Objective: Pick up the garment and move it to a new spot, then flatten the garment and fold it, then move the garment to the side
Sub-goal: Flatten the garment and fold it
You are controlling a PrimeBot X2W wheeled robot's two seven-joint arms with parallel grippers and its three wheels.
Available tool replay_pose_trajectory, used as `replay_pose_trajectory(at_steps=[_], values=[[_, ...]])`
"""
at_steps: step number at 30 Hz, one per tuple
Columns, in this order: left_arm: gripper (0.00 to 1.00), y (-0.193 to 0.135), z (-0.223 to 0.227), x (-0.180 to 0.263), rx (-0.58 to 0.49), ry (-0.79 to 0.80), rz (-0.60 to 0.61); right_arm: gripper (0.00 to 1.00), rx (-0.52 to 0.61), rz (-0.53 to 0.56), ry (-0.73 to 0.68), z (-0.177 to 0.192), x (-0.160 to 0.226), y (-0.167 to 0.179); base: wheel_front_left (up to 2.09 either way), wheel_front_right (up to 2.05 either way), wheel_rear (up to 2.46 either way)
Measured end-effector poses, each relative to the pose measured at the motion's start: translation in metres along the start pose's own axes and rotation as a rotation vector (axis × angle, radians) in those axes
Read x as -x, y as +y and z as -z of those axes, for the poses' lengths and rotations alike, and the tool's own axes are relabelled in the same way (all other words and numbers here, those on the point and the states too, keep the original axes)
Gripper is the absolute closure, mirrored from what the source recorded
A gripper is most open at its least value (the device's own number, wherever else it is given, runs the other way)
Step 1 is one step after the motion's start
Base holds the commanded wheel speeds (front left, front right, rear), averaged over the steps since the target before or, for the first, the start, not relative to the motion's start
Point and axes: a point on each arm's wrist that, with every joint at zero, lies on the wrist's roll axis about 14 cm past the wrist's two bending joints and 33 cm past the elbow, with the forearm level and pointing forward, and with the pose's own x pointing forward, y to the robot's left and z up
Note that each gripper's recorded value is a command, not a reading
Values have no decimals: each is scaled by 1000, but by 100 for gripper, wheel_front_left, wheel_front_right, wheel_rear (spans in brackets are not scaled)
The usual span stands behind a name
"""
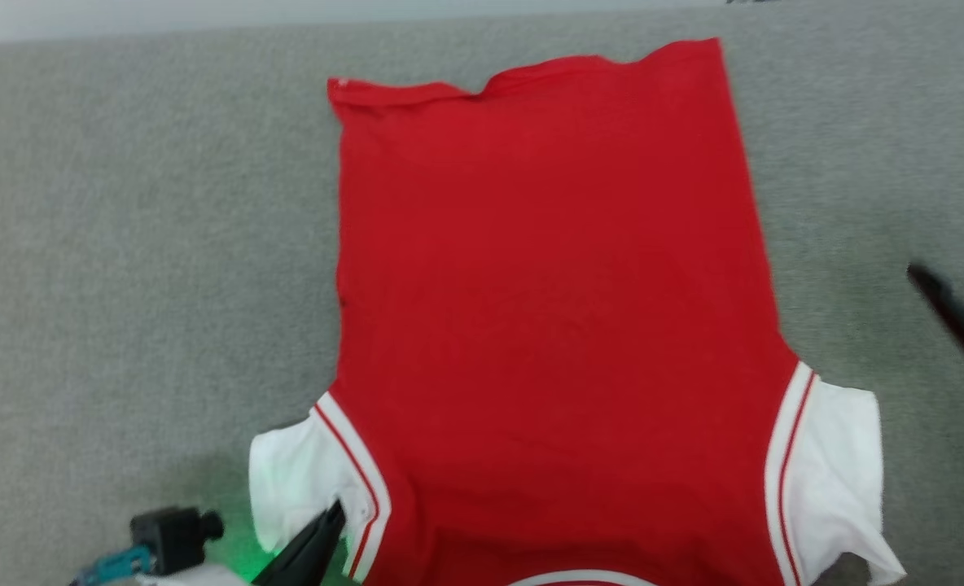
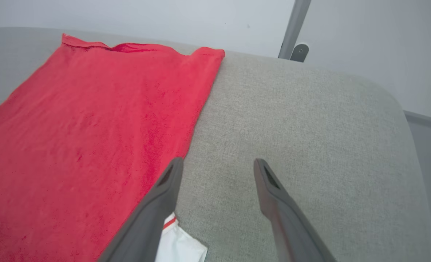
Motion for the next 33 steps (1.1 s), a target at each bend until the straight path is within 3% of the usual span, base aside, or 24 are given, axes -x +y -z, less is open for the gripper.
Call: replay_pose_trajectory(at_steps=[7, 11, 13, 21, 29, 30, 31, 33], values=[[100, -7, -7, -18, -34, -1, 33, 0, 0, -61, 110, -39, -84, 3, 0, 0, 0], [100, -8, -5, -31, -32, 6, 51, 0, 34, -36, 194, -45, -138, -1, 0, 0, 0], [100, -7, -3, -34, -29, 8, 53, 0, 75, -18, 244, -40, -161, -3, 0, 0, 0], [100, 4, -4, -34, 22, -25, 20, 0, 54, -27, 348, -23, -237, 11, 0, 0, 0], [100, 19, 1, -38, 45, -19, -11, 2, 84, -13, 490, 18, -284, 16, 0, 0, 0], [100, 21, 2, -39, 47, -18, -16, 60, 88, -16, 497, 21, -287, 18, 0, 0, 0], [100, 23, 2, -39, 48, -16, -20, 100, 92, -17, 503, 23, -290, 19, 0, 0, 0], [100, 24, 3, -40, 49, -17, -22, 100, 99, -23, 510, 26, -294, 21, 0, 0, 0]])
